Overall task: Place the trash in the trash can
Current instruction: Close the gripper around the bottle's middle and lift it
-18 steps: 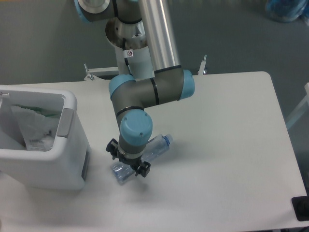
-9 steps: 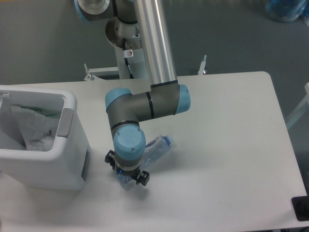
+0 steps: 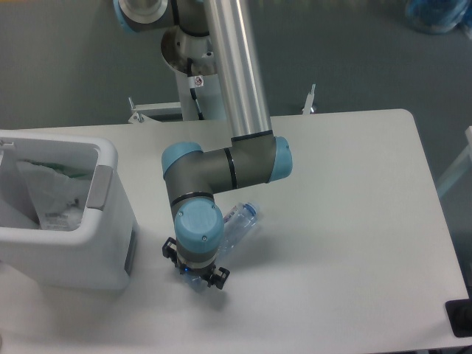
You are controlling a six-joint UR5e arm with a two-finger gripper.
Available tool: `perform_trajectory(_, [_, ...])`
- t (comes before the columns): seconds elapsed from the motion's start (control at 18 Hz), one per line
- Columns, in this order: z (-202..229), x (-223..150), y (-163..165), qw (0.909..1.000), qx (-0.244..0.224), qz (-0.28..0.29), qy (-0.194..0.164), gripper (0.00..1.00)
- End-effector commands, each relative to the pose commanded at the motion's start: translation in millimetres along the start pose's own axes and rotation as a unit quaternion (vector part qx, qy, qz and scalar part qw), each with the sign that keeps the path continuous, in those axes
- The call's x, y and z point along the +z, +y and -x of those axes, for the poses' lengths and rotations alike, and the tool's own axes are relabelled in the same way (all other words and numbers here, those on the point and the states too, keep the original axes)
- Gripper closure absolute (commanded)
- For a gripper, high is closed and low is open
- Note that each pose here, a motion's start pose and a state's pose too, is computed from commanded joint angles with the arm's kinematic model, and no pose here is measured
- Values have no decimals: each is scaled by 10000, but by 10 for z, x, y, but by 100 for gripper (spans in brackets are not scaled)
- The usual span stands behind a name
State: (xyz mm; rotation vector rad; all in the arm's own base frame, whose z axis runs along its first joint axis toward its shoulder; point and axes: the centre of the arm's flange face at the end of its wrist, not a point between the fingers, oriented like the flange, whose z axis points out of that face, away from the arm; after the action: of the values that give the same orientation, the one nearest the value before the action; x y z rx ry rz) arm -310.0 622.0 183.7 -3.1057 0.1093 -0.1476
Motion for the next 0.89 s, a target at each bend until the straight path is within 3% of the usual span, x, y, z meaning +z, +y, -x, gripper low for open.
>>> perform_trajectory(0.5, [7,-82,-6,10000,-10,-51,-36,44])
perform_trajectory(0.89, [268,-779,-16,9974,-118,-614,-354,44])
